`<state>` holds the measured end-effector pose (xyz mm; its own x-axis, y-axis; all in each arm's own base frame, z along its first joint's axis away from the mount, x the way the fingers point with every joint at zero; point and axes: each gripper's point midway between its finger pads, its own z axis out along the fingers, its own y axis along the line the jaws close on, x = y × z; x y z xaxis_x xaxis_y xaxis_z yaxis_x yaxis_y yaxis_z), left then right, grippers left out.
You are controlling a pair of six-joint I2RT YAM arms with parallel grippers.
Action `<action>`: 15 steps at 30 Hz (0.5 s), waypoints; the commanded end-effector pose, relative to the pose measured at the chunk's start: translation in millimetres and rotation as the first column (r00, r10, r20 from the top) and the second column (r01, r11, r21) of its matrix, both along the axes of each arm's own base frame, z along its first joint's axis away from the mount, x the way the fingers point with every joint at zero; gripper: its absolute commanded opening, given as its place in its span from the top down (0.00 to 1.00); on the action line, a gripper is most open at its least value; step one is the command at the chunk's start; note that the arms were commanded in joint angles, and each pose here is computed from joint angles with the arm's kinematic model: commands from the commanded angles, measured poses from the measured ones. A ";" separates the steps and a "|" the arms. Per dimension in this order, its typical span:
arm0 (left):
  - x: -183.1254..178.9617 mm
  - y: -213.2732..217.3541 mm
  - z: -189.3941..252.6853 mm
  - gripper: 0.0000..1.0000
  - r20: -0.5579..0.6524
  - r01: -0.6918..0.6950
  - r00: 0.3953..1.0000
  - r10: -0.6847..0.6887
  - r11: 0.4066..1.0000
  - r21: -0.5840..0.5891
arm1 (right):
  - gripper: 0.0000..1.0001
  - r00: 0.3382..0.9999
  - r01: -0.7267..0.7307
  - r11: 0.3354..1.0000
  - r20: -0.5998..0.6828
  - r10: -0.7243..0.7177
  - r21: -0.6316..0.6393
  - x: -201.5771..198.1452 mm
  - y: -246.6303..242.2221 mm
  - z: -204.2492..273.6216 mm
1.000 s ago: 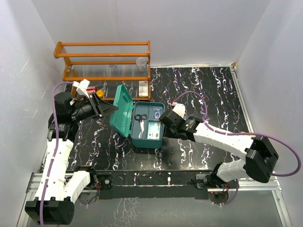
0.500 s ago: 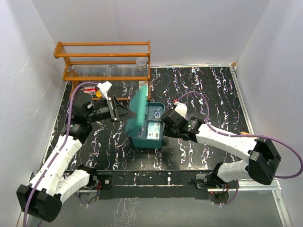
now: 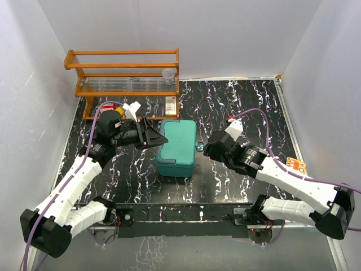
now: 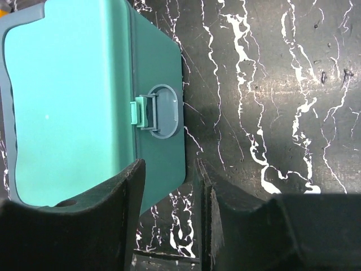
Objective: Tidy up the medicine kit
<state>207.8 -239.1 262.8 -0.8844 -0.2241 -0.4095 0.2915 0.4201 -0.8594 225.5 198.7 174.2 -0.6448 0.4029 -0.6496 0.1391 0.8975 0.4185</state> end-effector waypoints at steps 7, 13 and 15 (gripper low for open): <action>17.5 37.3 -58.7 0.37 0.004 -0.181 0.982 0.187 0.941 0.285 | 0.52 0.969 -0.223 0.969 0.135 0.209 0.103 8.1 46.3 47.6; 26.9 52.4 -82.0 0.38 0.004 -0.236 0.967 0.254 0.891 0.388 | 0.57 0.958 -0.282 0.950 0.090 0.272 0.130 11.1 73.6 28.5; 27.0 52.8 -89.8 0.39 -0.010 -0.228 0.967 0.253 0.887 0.402 | 0.62 0.957 -0.289 0.948 0.069 0.282 0.132 11.2 78.2 20.1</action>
<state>233.7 -196.4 191.1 -0.8485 -0.2784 -0.4500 0.1199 0.7272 -0.6759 227.6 251.5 173.1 -0.7271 0.2730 -0.6299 -0.0751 0.8804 0.4683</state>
